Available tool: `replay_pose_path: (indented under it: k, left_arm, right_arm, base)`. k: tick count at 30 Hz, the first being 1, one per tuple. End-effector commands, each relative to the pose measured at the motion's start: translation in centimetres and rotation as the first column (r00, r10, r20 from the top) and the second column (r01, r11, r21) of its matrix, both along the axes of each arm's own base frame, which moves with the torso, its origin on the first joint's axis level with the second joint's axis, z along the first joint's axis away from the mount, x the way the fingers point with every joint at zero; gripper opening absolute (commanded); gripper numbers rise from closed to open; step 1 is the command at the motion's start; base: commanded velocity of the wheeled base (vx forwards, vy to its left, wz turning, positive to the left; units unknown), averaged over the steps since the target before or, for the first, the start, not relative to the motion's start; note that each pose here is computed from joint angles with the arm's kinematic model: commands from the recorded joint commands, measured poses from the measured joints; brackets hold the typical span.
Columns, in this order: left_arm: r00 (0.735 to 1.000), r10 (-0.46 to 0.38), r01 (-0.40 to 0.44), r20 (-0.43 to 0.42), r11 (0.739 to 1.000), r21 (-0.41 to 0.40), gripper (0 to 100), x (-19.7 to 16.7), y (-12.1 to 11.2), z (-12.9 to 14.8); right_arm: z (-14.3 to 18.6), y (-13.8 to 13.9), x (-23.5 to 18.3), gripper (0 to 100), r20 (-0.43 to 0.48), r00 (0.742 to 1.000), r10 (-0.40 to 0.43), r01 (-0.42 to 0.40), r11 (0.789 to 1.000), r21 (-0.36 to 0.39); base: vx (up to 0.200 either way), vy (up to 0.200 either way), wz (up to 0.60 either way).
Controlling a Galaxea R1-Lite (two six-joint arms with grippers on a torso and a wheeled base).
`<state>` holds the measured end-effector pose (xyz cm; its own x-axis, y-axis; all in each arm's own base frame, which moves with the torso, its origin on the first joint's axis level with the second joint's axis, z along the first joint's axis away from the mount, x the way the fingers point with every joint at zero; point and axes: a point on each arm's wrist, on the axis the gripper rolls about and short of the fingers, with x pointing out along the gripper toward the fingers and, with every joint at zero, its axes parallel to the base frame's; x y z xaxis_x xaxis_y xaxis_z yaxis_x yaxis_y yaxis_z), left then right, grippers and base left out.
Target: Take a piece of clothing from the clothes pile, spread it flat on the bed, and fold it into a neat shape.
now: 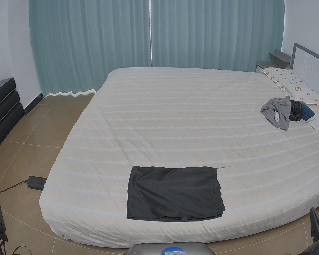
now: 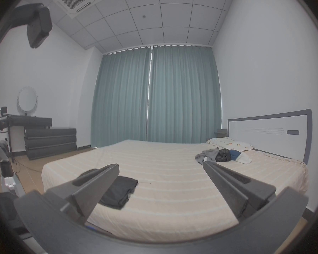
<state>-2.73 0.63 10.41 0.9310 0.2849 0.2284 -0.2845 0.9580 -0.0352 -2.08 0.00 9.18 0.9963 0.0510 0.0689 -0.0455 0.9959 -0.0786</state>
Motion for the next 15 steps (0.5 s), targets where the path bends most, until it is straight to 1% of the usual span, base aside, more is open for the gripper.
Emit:
replay_pose_path:
  k: [1, 2, 3, 4, 6, 11, 13, 14, 15]
  left_arm:
    - [0.995, -0.041, 0.04, -0.086, 0.999, -0.007, 100, 0.3, -0.1, -1.3]
    - [0.994, -0.041, 0.04, -0.103, 0.999, -0.007, 100, 0.3, -0.1, -1.5]
    - [0.989, -0.042, 0.04, -0.142, 0.999, -0.015, 100, 0.3, -0.1, -1.9]
    - [0.986, -0.049, 0.044, -0.161, 0.999, -0.031, 100, 0.4, -0.1, -2.2]
    - [0.986, -0.068, 0.061, -0.153, 0.997, -0.047, 100, 0.4, -0.1, -2.1]
    - [0.981, -0.108, 0.101, -0.162, 0.994, -0.051, 100, 0.4, -0.2, -2.2]
    - [0.973, -0.167, 0.16, -0.161, 0.985, -0.056, 100, 0.4, -0.3, -2.2]
    - [0.972, -0.173, 0.166, -0.161, 0.984, -0.056, 100, 0.4, -0.4, -2.2]
    - [0.954, -0.246, 0.239, -0.174, 0.969, -0.058, 100, 0.4, -0.5, -2.4]
  right_arm:
    - [-1.1, 0.1, -0.3, 100, -0.031, 0.999, -0.023, 0.023, 1.0, 0.004]
    - [-1.1, 0.1, -0.2, 100, -0.033, 0.999, -0.024, 0.024, 1.0, 0.013]
    - [-1.5, 0.1, -0.2, 100, -0.063, 0.998, -0.025, 0.026, 0.999, 0.026]
    - [-1.5, 0.1, -0.2, 100, -0.071, 0.997, -0.027, 0.03, 0.999, 0.042]
    - [-1.6, 0.1, -0.2, 100, -0.07, 0.997, -0.028, 0.033, 0.998, 0.058]
    - [-1.6, 0.1, -0.2, 100, -0.07, 0.997, -0.027, 0.031, 0.998, 0.057]
    - [-1.6, 0.1, -0.2, 100, -0.07, 0.997, -0.025, 0.029, 0.998, 0.057]
    - [-1.6, 0.1, -0.2, 100, -0.07, 0.997, -0.025, 0.029, 0.998, 0.057]
    - [-1.6, 0.1, -0.2, 100, -0.07, 0.997, -0.022, 0.026, 0.998, 0.061]
  base:
    - [0.0, 0.0, 0.0]
    - [0.0, 0.0, 0.0]
    - [0.0, 0.0, 0.0]
    - [0.0, 0.0, 0.0]
    - [0.0, 0.0, 0.0]
    - [0.0, 0.0, 0.0]
    - [0.0, 0.0, 0.0]
    - [0.0, 0.0, 0.0]
    - [0.0, 0.0, 0.0]
